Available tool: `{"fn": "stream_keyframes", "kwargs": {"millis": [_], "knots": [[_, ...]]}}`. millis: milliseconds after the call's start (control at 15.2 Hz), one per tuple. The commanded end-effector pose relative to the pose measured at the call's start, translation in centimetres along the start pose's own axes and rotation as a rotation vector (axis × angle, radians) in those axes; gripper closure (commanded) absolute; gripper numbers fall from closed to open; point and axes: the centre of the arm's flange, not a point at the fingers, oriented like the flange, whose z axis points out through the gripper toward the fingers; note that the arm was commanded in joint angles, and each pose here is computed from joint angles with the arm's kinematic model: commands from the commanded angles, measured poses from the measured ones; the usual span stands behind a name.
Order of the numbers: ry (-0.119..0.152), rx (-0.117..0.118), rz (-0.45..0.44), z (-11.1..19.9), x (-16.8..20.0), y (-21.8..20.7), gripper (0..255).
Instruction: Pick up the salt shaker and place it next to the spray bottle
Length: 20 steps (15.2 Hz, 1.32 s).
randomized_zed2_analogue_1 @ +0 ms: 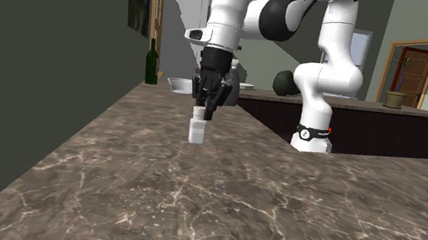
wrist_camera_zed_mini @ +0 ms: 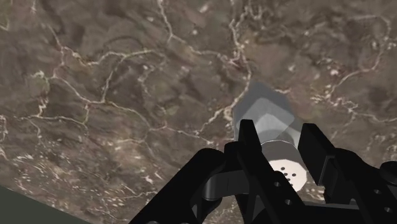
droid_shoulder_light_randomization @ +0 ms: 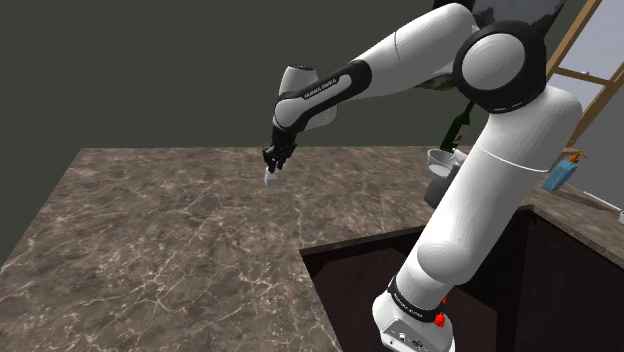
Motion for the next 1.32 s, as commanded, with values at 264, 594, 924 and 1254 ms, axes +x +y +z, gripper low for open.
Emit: {"fn": "stream_keyframes", "kwargs": {"millis": [264,594,924,1254], "knots": [[0.000,0.000,0.000,-3.1,0.4,0.1,255],[0.000,0.000,0.000,-5.7,0.8,0.1,255],[0.000,0.000,0.000,-8.3,1.2,0.1,255],[0.000,0.000,0.000,-10.9,1.5,0.1,255]]}}
